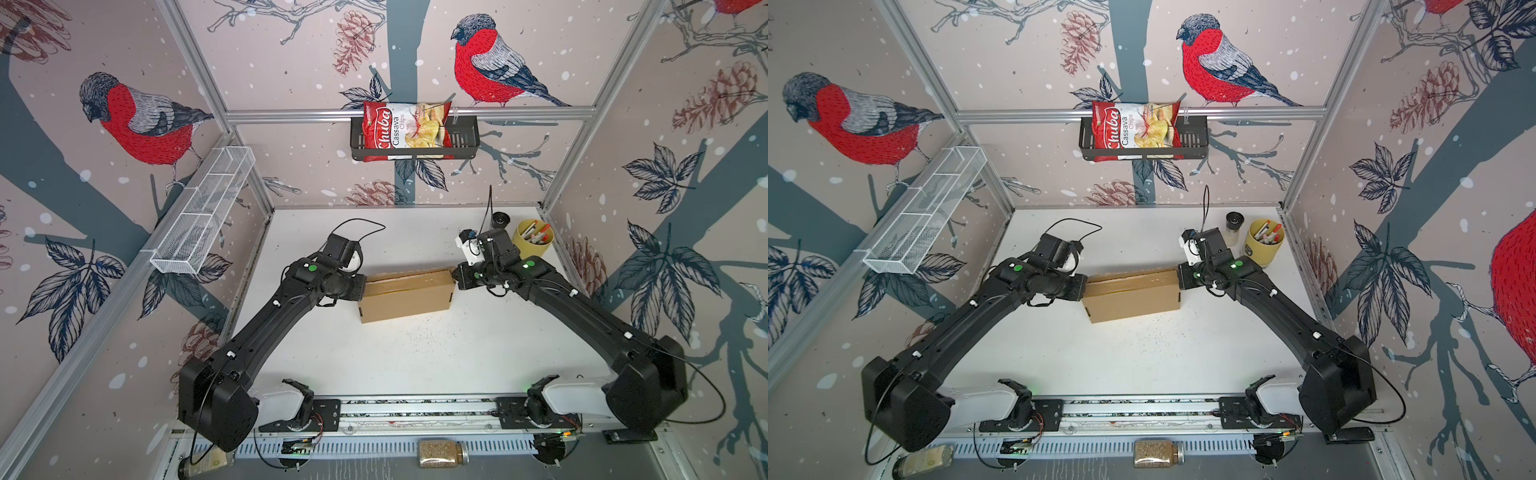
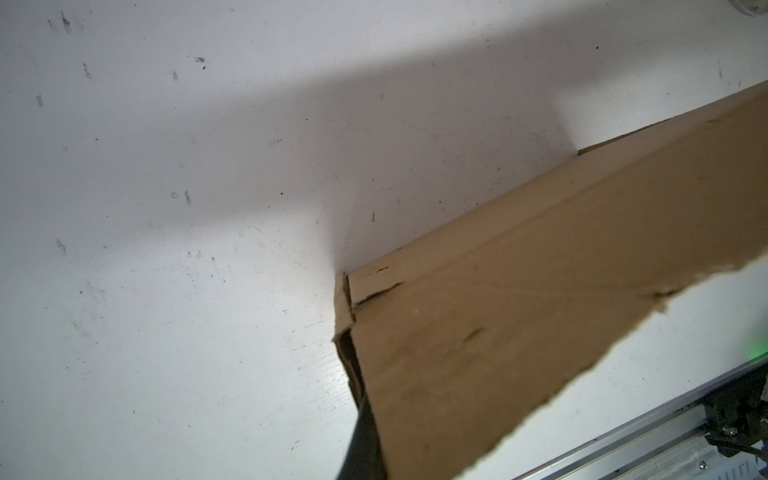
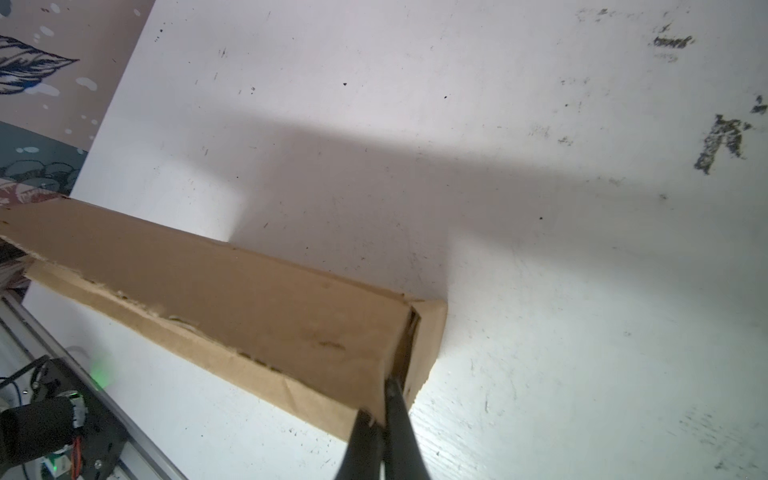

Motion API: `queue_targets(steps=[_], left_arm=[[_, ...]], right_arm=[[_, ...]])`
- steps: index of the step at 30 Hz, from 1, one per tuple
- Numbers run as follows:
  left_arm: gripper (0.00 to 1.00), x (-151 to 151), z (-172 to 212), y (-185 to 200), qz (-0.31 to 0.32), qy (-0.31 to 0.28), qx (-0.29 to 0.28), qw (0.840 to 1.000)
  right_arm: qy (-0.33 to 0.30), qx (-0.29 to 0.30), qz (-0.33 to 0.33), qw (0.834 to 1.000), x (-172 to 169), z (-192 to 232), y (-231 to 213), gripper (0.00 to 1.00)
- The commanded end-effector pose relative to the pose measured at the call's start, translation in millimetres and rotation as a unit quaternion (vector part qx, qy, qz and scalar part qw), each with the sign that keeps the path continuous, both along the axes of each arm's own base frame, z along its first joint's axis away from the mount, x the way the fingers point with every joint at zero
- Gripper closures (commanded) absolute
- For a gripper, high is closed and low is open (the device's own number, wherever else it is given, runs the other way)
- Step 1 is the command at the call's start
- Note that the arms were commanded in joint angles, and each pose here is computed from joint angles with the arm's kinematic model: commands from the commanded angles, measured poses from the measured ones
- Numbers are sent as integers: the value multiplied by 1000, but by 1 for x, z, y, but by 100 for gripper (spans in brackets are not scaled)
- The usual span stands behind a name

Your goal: Fold the paper box

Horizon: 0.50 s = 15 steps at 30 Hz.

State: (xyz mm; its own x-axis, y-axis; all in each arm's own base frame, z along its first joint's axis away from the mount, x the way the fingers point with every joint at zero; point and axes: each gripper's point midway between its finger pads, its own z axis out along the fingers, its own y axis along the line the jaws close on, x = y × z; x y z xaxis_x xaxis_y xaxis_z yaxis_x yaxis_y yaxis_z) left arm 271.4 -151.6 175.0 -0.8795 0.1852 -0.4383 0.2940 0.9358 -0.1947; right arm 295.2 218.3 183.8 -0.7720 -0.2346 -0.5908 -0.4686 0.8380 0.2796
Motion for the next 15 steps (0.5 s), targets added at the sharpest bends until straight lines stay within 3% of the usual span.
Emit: queue_targets(steps=[1, 15], left_arm=[[95, -9, -6, -2, -15, 19, -2, 1000], [97, -9, -9, -5, -20, 20, -9, 1000]], right_arm=[[22, -54, -5, 998, -8, -19, -16, 100], [7, -91, 11, 996, -11, -27, -12, 97]])
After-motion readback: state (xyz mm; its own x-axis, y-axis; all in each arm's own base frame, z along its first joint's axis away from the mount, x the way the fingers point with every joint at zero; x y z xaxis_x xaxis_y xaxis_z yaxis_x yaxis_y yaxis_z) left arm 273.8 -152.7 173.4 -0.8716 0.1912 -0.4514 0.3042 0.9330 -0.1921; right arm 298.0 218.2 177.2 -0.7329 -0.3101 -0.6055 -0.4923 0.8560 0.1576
